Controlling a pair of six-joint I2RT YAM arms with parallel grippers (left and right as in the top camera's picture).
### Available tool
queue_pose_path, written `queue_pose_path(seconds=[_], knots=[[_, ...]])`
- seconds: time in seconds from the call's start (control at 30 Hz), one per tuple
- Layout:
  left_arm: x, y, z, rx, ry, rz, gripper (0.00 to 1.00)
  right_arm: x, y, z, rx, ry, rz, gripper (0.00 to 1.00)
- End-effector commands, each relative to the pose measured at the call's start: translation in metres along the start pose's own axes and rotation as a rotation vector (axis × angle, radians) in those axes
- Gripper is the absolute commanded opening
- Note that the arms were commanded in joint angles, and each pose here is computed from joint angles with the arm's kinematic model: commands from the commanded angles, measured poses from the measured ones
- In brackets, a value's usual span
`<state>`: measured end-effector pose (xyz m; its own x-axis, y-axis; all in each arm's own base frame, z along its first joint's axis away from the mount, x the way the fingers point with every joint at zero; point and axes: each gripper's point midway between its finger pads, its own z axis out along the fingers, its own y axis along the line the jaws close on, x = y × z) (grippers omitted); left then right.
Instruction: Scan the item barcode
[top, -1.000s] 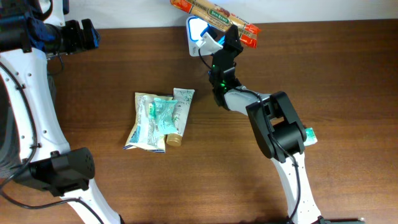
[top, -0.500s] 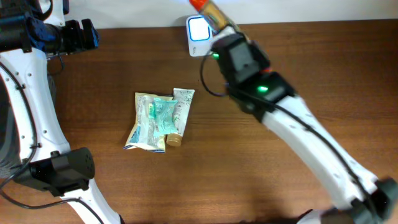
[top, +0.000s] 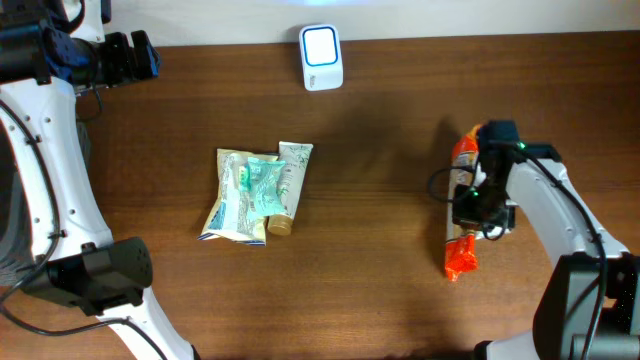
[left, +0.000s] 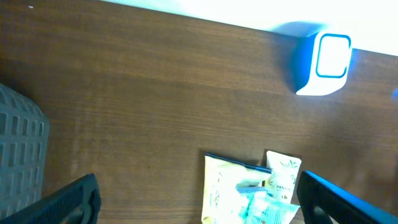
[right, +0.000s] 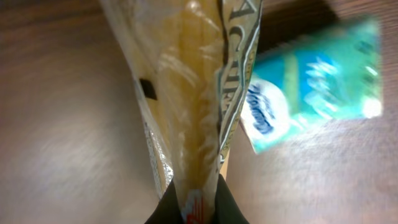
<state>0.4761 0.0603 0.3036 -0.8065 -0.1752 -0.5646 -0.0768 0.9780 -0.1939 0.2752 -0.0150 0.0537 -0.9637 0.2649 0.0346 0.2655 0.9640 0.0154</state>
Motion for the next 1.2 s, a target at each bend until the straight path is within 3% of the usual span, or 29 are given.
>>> queue_pose_path(seconds=[0.0, 0.13, 0.17, 0.23, 0.3, 0.37, 0.47, 0.53, 0.73, 0.87, 1.0, 1.17], knots=[[0.0, 0.002, 0.003, -0.001, 0.003, 0.004, 0.99, -0.008, -0.058, 0.011, 0.155, -0.028, 0.221, 0.04], [0.0, 0.002, 0.003, -0.001, 0.003, 0.004, 0.99, -0.035, -0.102, 0.014, 0.222, -0.135, 0.38, 0.04], [0.0, 0.002, 0.003, -0.001, 0.003, 0.004, 0.99, -0.045, -0.101, 0.012, 0.201, -0.169, 0.388, 0.27], [0.0, 0.002, 0.003, -0.001, 0.003, 0.004, 0.99, -0.053, -0.089, 0.002, 0.14, -0.171, 0.331, 0.84], [0.0, 0.002, 0.003, -0.001, 0.003, 0.004, 0.99, -0.061, -0.073, -0.03, 0.066, -0.155, 0.295, 0.98], [0.0, 0.002, 0.003, -0.001, 0.003, 0.004, 0.99, -0.07, -0.051, -0.06, -0.034, -0.165, 0.273, 1.0], [0.0, 0.002, 0.003, -0.001, 0.003, 0.004, 0.99, -0.099, 0.043, -0.112, -0.392, -0.268, 0.112, 0.99], [0.0, 0.002, 0.003, -0.001, 0.003, 0.004, 0.99, -0.109, 0.113, -0.123, -0.539, -0.33, -0.052, 0.99], [0.0, 0.002, 0.003, -0.001, 0.003, 0.004, 0.99, -0.08, 0.31, -0.083, -0.765, -0.312, -0.467, 0.99], [0.0, 0.002, 0.003, -0.001, 0.003, 0.004, 0.99, -0.069, 0.394, -0.045, -0.819, -0.199, -0.692, 0.99], [0.0, 0.002, 0.003, -0.001, 0.003, 0.004, 0.99, -0.053, 0.422, -0.02, -0.798, -0.138, -0.766, 0.99], [0.0, 0.002, 0.003, -0.001, 0.003, 0.004, 0.99, -0.041, 0.414, -0.008, -0.762, -0.087, -0.782, 0.99]])
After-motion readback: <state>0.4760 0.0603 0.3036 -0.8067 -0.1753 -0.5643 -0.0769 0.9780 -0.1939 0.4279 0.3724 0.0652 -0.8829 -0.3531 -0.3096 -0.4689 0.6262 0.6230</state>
